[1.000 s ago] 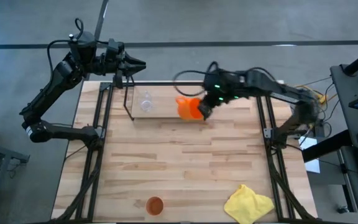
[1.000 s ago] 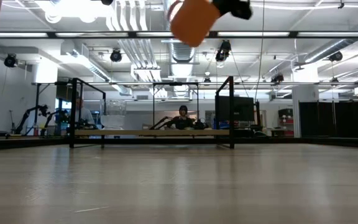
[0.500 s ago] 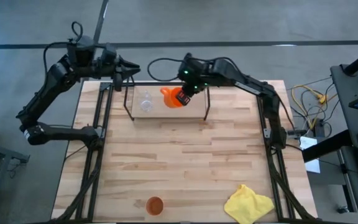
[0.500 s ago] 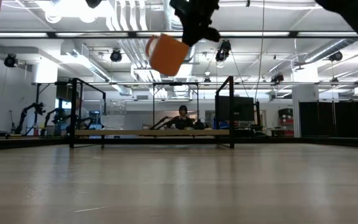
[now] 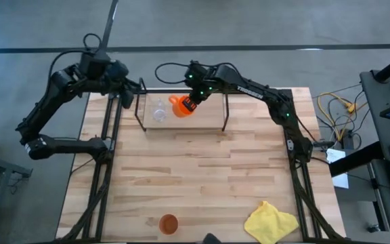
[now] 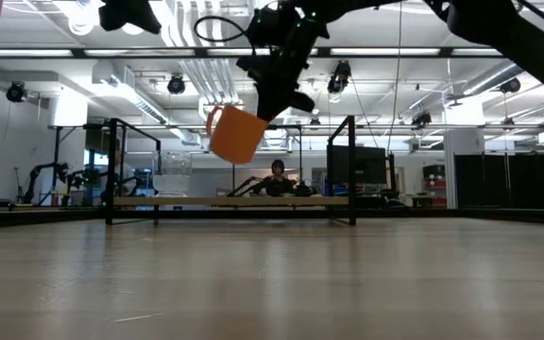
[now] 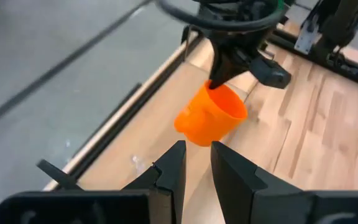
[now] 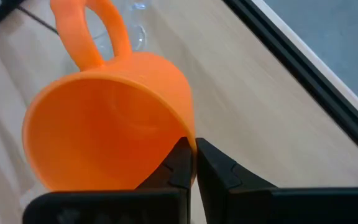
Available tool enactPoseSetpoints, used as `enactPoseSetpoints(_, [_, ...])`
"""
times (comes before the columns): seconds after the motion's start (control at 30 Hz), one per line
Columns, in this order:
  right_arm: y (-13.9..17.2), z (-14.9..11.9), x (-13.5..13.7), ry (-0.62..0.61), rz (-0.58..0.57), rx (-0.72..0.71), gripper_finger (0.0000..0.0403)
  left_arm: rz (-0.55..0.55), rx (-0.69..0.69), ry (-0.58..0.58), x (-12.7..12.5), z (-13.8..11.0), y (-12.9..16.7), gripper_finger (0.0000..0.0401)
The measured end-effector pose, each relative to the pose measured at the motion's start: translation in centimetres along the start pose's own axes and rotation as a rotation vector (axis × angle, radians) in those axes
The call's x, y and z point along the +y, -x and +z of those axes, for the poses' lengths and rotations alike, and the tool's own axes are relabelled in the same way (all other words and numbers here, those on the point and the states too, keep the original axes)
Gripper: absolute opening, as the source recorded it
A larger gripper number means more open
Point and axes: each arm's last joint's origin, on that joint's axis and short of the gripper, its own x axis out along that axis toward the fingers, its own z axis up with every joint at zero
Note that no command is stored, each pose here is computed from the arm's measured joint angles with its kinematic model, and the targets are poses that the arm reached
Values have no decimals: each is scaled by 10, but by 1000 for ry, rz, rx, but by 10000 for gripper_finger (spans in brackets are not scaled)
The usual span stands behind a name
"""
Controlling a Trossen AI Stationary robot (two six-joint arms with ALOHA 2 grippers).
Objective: Stack small to large cups/mugs on shelf
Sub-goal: Put the orange mug on the shelf
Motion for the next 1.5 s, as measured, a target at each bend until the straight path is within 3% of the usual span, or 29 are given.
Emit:
enactPoseSetpoints(0.3, [-36,1,-10,-19,-20,40,9,-5,97,1,7,-18,-41,61])
enactPoseSetpoints(0.67, [-39,2,-12,-23,-6,39,9,-6,33,-11,17,-43,-103,61])
enactPoseSetpoints(0.83, [-39,3,-16,-34,-10,38,9,-16,25,45,22,-54,-129,61])
enactPoseSetpoints(1.13, [-40,2,-18,-37,-13,45,9,-30,-28,51,23,-52,-148,61])
enactPoseSetpoints(1.5, [-43,1,-18,-37,-15,54,9,-47,70,57,23,-60,-179,61])
